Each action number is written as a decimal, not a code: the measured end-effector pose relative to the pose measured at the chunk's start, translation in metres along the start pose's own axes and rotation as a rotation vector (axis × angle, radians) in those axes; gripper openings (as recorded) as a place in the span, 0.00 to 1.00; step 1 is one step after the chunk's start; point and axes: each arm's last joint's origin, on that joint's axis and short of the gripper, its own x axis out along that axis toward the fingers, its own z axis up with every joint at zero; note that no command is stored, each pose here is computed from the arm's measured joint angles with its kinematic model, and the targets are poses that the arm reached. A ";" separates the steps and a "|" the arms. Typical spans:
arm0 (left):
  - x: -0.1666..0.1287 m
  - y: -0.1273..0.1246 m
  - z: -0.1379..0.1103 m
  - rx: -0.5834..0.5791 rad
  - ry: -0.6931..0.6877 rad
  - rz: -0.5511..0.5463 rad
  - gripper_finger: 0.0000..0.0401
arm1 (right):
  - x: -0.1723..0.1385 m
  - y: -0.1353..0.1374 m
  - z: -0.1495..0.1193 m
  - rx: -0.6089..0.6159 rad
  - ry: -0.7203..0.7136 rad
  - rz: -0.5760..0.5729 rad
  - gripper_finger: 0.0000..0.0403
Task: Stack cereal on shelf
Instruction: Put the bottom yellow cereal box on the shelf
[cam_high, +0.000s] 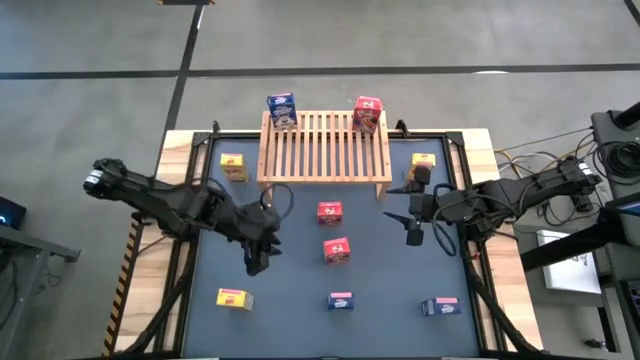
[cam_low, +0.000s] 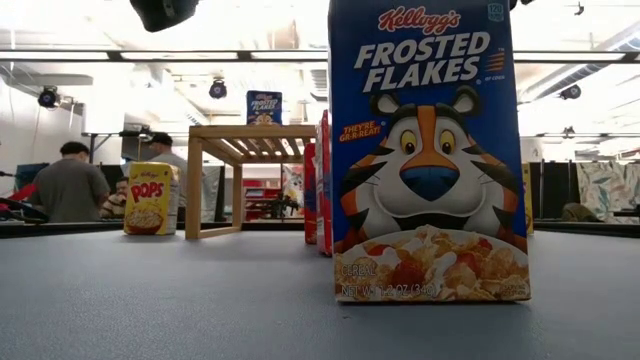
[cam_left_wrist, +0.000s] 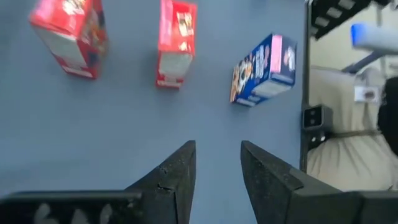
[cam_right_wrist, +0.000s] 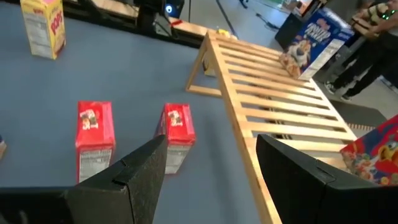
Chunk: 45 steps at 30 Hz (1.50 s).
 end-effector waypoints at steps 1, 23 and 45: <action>0.004 -0.002 0.000 0.001 0.014 0.004 0.29 | 0.001 0.001 -0.002 -0.002 0.007 0.001 0.59; 0.006 -0.012 -0.004 -0.026 0.092 0.063 0.65 | 0.004 0.003 -0.003 0.008 -0.022 0.013 0.59; -0.036 -0.060 -0.027 -0.131 0.168 0.024 0.66 | 0.005 0.004 0.000 0.002 -0.078 0.042 0.59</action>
